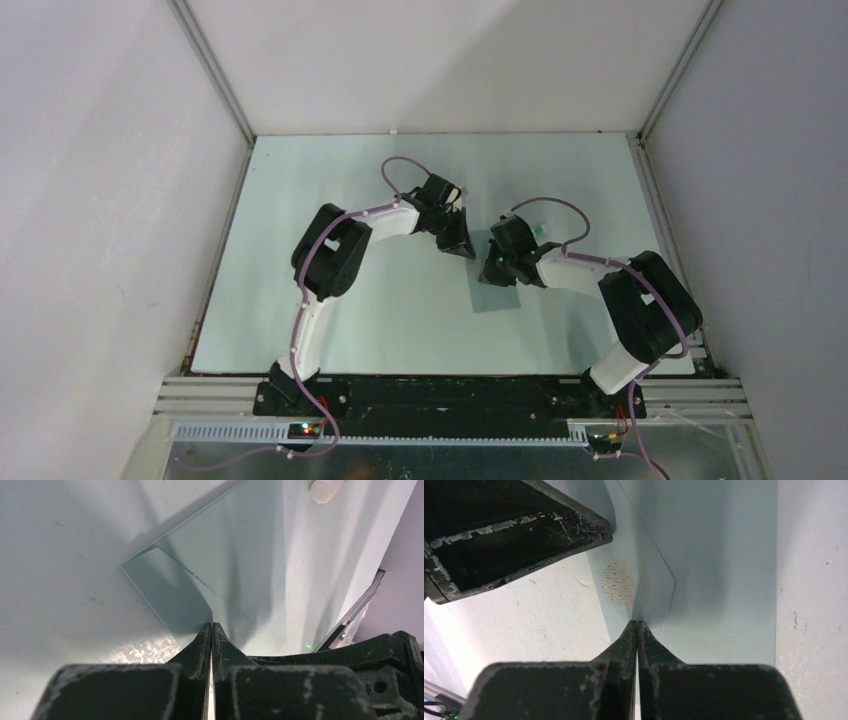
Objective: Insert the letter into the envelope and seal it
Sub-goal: Seal the envelope flap on the envelope.
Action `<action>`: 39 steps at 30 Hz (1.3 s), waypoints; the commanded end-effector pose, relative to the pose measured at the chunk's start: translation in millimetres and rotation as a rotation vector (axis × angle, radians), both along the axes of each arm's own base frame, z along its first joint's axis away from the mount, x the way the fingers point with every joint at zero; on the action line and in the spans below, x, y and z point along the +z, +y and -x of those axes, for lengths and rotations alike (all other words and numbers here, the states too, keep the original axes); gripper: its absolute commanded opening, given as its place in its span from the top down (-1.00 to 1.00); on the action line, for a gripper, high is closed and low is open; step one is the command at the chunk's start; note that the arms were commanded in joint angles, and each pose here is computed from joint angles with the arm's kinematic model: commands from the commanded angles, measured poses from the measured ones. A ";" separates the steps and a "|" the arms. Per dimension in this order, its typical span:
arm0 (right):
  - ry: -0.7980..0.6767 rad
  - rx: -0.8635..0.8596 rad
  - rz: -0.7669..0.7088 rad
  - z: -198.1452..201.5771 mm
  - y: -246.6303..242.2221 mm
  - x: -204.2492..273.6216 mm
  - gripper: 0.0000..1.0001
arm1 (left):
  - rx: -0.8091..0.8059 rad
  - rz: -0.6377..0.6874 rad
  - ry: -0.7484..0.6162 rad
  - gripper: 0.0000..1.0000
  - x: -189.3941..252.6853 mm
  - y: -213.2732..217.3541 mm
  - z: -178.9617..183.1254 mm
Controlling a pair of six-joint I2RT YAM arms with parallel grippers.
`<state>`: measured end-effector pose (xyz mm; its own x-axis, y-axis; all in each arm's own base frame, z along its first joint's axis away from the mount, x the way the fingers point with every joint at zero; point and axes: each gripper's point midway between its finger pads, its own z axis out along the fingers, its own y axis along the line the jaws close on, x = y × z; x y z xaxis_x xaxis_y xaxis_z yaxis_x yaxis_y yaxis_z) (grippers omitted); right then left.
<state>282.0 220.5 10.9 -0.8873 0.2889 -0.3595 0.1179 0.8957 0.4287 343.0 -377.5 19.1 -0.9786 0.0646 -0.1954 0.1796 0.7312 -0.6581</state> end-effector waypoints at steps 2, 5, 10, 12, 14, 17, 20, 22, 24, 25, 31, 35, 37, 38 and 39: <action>0.077 0.110 0.210 45.7 -23.9 -31.9 1.00 | -0.017 -0.038 0.009 0.92 -9.4 10.5 2.4; 0.071 0.128 0.221 57.0 -24.0 -26.3 1.00 | -0.016 -0.042 0.007 0.92 -9.2 11.9 2.0; 0.046 0.100 0.189 60.5 -25.8 -10.6 1.00 | -0.017 -0.039 0.000 0.92 -6.6 12.3 0.6; 0.029 0.095 0.161 59.3 -22.7 -2.2 1.00 | -0.017 -0.040 0.000 0.92 -5.9 12.7 0.9; 0.011 0.089 0.138 56.2 -19.8 5.3 1.00 | -0.018 -0.040 -0.004 0.92 -4.7 12.5 0.4; -0.023 0.059 0.107 40.7 -19.2 19.1 1.00 | -0.021 -0.031 -0.014 0.92 0.8 11.5 0.0; -0.083 0.013 0.050 18.8 -20.0 43.4 1.00 | -0.026 -0.021 -0.034 0.92 12.9 11.7 0.2; -0.135 -0.036 0.015 1.1 -26.4 63.5 1.00 | -0.031 -0.011 -0.064 0.92 27.6 12.1 -0.2; -0.185 -0.059 -0.014 -11.9 -27.6 81.9 1.00 | -0.032 -0.001 -0.102 0.91 45.2 12.4 -2.9; -0.195 -0.059 -0.020 -14.7 -26.8 85.9 1.00 | -0.030 0.006 -0.126 0.91 57.7 12.6 -4.9; -0.203 -0.034 -0.023 -31.0 -11.5 91.9 1.00 | -0.027 0.042 -0.207 0.90 101.9 11.7 -9.3; -0.167 -0.003 -0.036 -31.0 0.2 78.7 1.00 | -0.022 0.054 -0.224 0.90 113.8 13.9 -9.3; -0.144 -0.001 -0.030 -32.2 1.6 69.2 1.00 | -0.014 0.054 -0.227 0.90 115.9 16.8 -10.8; -0.132 -0.003 -0.023 -33.8 1.0 63.4 1.00 | -0.011 0.055 -0.227 0.91 117.4 18.6 -11.5; -0.125 -0.005 -0.022 -34.5 0.4 60.5 1.00 | -0.002 0.053 -0.225 0.91 116.9 22.7 -13.6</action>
<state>306.5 212.6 72.7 -0.8311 0.3071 -0.4636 0.0807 0.8915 0.4458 345.2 -364.6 107.2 -0.9333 0.0723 -0.3516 0.2972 0.7050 -0.6440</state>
